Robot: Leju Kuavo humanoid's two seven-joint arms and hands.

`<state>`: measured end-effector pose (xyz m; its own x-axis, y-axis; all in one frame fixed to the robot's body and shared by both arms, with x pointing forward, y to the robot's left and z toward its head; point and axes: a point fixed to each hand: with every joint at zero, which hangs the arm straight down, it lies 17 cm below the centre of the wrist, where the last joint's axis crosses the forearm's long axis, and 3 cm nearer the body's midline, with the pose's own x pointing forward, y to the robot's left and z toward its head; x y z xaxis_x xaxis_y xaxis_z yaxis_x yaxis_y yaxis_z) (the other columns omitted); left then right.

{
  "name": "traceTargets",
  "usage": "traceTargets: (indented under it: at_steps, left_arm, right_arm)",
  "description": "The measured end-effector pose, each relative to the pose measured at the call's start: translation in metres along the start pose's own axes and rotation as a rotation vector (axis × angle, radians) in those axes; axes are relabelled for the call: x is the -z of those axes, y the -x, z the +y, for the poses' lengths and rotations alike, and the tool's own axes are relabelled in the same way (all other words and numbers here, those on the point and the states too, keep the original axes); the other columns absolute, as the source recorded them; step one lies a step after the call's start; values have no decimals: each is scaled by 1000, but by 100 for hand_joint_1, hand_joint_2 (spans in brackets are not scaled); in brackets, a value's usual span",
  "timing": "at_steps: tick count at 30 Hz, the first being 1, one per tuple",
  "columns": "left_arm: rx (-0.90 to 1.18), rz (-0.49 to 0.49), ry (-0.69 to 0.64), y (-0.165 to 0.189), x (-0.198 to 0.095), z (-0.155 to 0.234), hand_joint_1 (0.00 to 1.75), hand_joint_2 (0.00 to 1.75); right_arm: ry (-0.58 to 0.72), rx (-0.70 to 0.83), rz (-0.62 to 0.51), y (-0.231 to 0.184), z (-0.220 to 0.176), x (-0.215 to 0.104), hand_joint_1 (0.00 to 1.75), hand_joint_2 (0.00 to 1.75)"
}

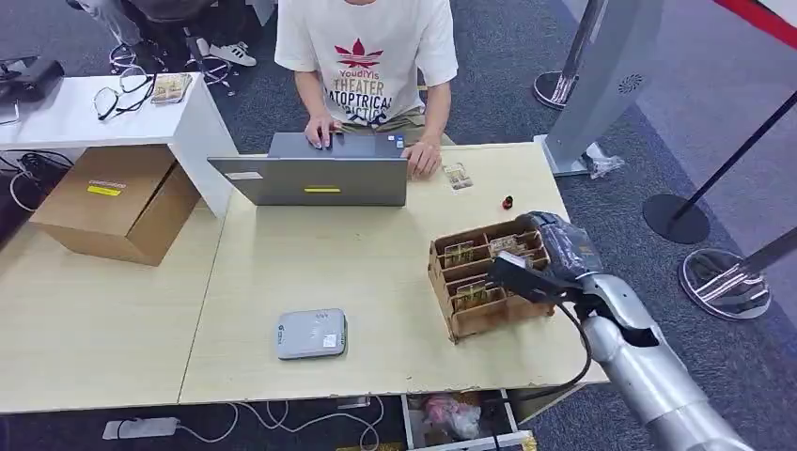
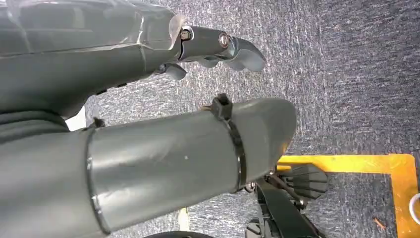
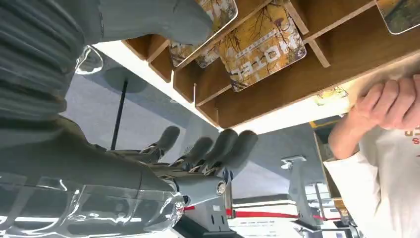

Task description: Pass the card to the sensor for recognition and then transmit it.

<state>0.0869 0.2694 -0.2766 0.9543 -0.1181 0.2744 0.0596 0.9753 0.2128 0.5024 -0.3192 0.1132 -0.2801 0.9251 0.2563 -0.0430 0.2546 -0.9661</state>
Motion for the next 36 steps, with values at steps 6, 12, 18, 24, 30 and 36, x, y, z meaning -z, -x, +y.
traceTargets:
  at_steps: [6,12,18,24,30,36]
  left_arm:
    - [0,0,0,0,0,0,0,0]
    - [0,0,0,0,0,0,0,0]
    - [0,0,1,0,0,-1,0,0]
    - [2,-1,1,0,0,-1,0,0]
    - [5,-1,1,0,0,-1,0,0]
    - [7,-2,1,0,0,-1,0,0]
  right_arm:
    - [-1,-3,1,1,0,0,73,175]
    - [-1,-5,0,1,0,0,93,175]
    - [-1,-5,1,1,0,0,99,175]
    - [-2,-10,6,3,0,-2,119,175]
    - [-4,-11,7,3,1,-4,122,175]
    - [-7,-10,10,4,3,-5,89,175]
